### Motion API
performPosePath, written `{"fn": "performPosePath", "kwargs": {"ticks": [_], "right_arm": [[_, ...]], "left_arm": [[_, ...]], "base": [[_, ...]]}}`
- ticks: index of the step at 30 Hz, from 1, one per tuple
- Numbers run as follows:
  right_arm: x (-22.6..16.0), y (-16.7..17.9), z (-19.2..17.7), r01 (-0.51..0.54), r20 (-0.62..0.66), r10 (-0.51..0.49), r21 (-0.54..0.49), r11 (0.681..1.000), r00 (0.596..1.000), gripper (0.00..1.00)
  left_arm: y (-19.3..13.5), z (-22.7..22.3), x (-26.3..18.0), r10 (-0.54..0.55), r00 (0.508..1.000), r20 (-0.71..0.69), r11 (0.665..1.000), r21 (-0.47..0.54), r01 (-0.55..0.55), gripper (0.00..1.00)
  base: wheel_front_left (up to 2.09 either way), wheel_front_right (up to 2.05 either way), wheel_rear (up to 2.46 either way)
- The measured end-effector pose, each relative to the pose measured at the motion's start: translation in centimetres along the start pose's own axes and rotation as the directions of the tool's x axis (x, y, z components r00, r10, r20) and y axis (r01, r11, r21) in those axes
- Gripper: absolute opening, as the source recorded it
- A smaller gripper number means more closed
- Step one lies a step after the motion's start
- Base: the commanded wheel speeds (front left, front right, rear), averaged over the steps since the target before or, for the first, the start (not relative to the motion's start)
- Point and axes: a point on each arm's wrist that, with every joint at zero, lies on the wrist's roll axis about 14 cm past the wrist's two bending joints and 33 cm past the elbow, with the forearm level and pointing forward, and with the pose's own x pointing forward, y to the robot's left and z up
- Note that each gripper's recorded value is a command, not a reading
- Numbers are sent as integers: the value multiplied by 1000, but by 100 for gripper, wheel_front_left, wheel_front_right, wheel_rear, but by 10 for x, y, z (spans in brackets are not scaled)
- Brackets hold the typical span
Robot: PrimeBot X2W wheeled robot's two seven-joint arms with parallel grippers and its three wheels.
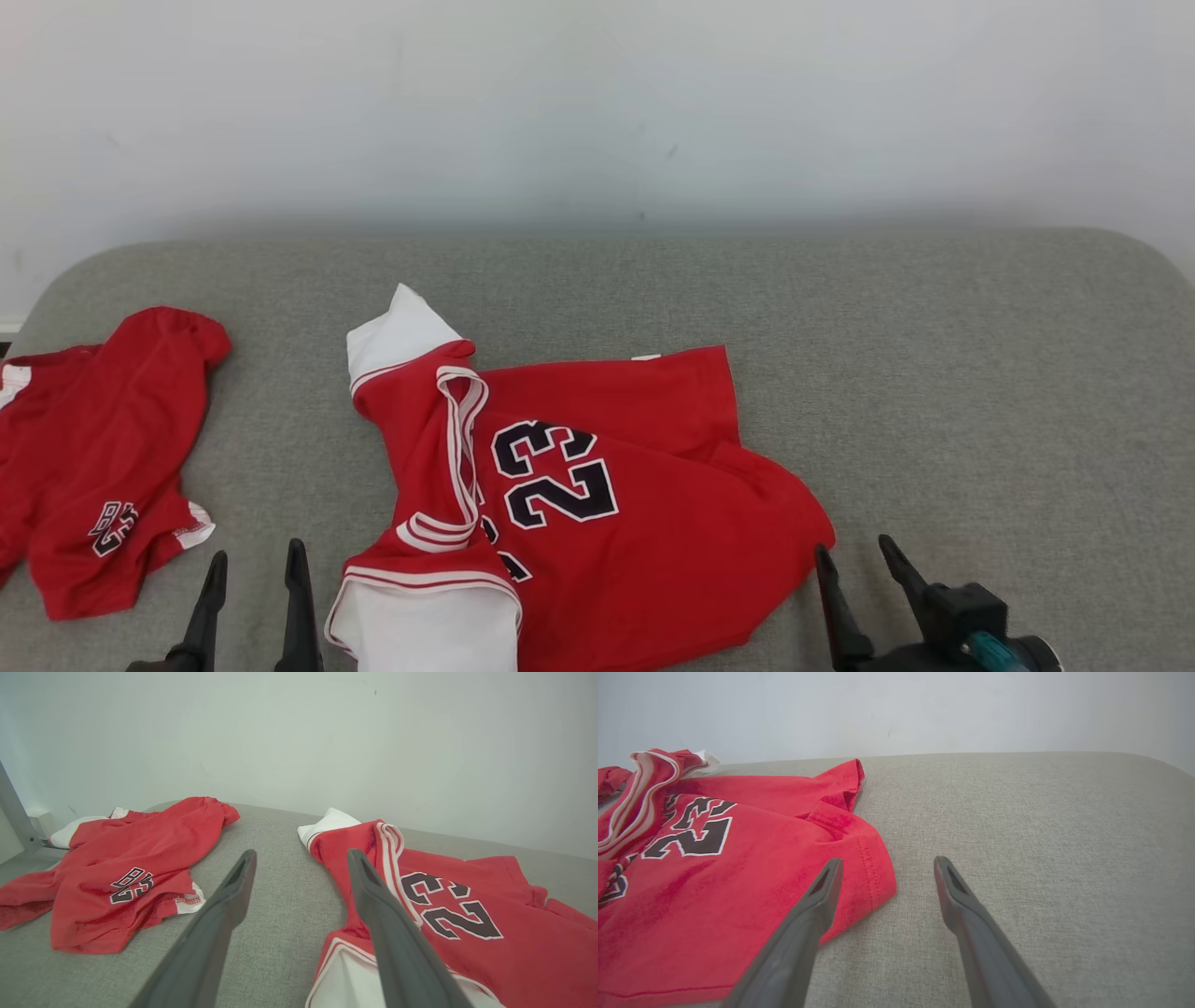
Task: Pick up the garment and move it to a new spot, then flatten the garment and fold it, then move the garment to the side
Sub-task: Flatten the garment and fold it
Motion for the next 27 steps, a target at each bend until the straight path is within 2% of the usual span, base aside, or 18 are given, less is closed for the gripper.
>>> {"fn": "performPosePath", "kwargs": {"ticks": [6,15,16,17,18,22,27], "right_arm": [[23,13,-12,-64,-74,59,-59,996,995,100],[43,10,-38,-108,-221,81,-110,988,972,100],[43,12,-41,-116,-236,88,-110,987,968,85],[45,14,-40,-119,-236,91,-107,987,967,15],[48,14,-35,-117,-225,92,-101,988,970,0],[52,3,-22,-90,-185,70,-98,991,980,0],[48,-31,1,-4,-107,-6,-97,995,994,0]], "left_arm": [[10,-7,-8,32,999,-20,999,-6,-33,100],[24,-9,-19,78,997,-27,997,-5,-78,100],[25,-8,-20,80,997,-25,997,-6,-80,100],[26,-8,-21,84,996,-24,996,-6,-84,100],[27,-7,-21,87,996,-23,996,-6,-87,100],[27,-9,-22,89,996,-27,996,-8,-89,100],[17,-14,-17,67,997,-40,997,-26,-68,100]], "base": [[0,0,0],[0,0,0],[0,0,0],[0,0,0],[0,0,0],[0,0,0],[0,0,0]]}}
